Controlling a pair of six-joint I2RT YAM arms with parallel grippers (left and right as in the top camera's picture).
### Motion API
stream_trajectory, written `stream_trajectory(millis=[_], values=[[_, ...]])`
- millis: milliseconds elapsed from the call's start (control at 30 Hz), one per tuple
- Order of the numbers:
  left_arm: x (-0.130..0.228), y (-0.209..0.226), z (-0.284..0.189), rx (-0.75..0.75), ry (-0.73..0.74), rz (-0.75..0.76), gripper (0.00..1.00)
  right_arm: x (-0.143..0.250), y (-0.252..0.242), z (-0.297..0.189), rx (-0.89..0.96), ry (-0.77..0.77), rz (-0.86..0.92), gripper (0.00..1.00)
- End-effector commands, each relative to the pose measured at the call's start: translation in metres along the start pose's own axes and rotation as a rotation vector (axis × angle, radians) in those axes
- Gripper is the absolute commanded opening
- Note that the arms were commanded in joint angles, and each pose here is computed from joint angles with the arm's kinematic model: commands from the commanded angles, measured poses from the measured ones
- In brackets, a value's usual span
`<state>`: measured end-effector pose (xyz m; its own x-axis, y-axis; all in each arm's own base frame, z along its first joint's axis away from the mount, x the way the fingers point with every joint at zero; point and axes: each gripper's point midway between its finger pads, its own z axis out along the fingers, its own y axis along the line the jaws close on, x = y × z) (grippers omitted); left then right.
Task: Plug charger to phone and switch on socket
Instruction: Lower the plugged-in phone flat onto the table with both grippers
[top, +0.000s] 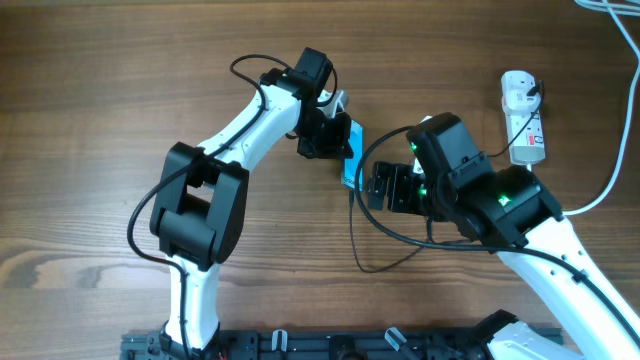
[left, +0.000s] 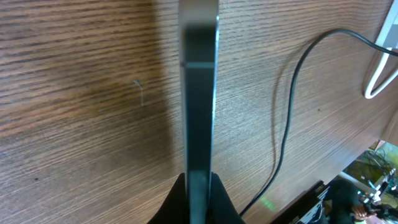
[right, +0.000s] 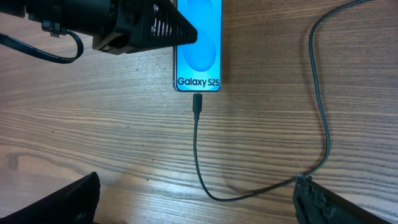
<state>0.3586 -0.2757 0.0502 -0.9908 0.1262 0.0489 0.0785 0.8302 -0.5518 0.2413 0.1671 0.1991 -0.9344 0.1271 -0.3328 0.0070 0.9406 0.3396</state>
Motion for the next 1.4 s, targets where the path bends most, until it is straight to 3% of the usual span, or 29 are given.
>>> stream_trajectory(millis=[0,267,400,1200,1367], values=[[0.001,0.003,0.009,0.017,0.026,-0.019,0.04,-0.005,0.003,-0.004,-0.012,-0.015,0.008,1.00],[-0.001,0.019,0.015,-0.052,0.018,-0.029,0.07,-0.004,0.003,-0.004,-0.011,-0.014,0.008,1.00],[-0.002,0.033,0.013,-0.130,0.006,-0.038,0.18,-0.004,0.002,-0.004,-0.008,-0.010,0.008,1.00],[0.003,0.057,0.008,-0.268,0.003,-0.059,0.40,0.010,-0.009,0.000,0.043,0.054,0.012,1.00],[0.000,0.058,-0.027,-0.277,-0.017,-0.098,0.43,0.002,-0.017,-0.001,0.092,0.013,0.015,1.00]])
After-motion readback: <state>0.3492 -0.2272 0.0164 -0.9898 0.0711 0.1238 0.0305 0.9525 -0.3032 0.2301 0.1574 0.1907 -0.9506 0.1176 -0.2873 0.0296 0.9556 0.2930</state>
